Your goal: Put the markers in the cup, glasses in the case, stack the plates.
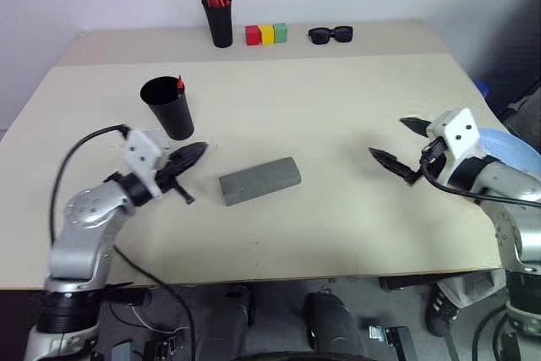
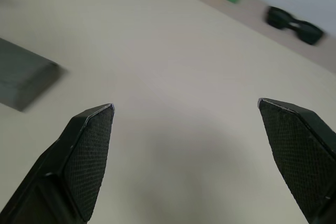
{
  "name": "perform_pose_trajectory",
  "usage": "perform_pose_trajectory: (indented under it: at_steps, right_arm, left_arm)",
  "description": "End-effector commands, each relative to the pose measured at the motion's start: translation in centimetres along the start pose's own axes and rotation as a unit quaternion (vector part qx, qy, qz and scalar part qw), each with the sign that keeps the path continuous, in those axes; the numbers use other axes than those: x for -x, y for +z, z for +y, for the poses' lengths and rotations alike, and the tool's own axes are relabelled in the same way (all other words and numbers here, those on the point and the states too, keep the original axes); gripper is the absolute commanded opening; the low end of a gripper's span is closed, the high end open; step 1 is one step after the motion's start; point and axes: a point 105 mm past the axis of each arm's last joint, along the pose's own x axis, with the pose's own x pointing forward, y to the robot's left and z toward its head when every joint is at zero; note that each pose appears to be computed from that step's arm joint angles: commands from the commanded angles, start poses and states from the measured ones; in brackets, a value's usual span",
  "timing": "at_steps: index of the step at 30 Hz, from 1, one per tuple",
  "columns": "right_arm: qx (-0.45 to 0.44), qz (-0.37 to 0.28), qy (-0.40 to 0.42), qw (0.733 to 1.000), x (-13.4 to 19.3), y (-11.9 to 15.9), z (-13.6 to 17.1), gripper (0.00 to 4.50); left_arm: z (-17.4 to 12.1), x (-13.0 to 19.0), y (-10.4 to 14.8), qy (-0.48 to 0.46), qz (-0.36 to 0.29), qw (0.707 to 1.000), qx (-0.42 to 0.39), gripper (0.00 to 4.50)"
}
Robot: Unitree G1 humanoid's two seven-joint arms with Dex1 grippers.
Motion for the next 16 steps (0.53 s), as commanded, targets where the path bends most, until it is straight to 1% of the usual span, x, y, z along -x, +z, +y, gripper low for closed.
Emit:
perform_pose_trajectory:
  at_steps: [1, 4, 8, 16]
  right_arm:
    - [-0.012, -0.015, 0.026, 0.999, -0.7, 0.2, -0.2, 4.46]
    - [-0.014, -0.005, 0.036, 0.999, -1.2, -0.7, -1.1, 4.46]
    - [-0.008, -0.007, 0.040, 0.999, -2.1, -0.8, -1.8, 4.46]
    - [-0.016, -0.001, 0.054, 0.998, -2.8, -1.8, -0.7, 4.46]
  left_arm:
    - [1.7, 2.5, 0.2, 0.051, 0.007, 0.999, -0.015, 0.00]
    - [1.6, 3.3, 0.0, 0.065, 0.014, 0.998, -0.014, 0.00]
    - [1.3, 3.3, 0.5, 0.069, 0.010, 0.997, -0.015, 0.00]
    - [1.1, 3.6, 0.4, 0.078, 0.017, 0.997, -0.012, 0.00]
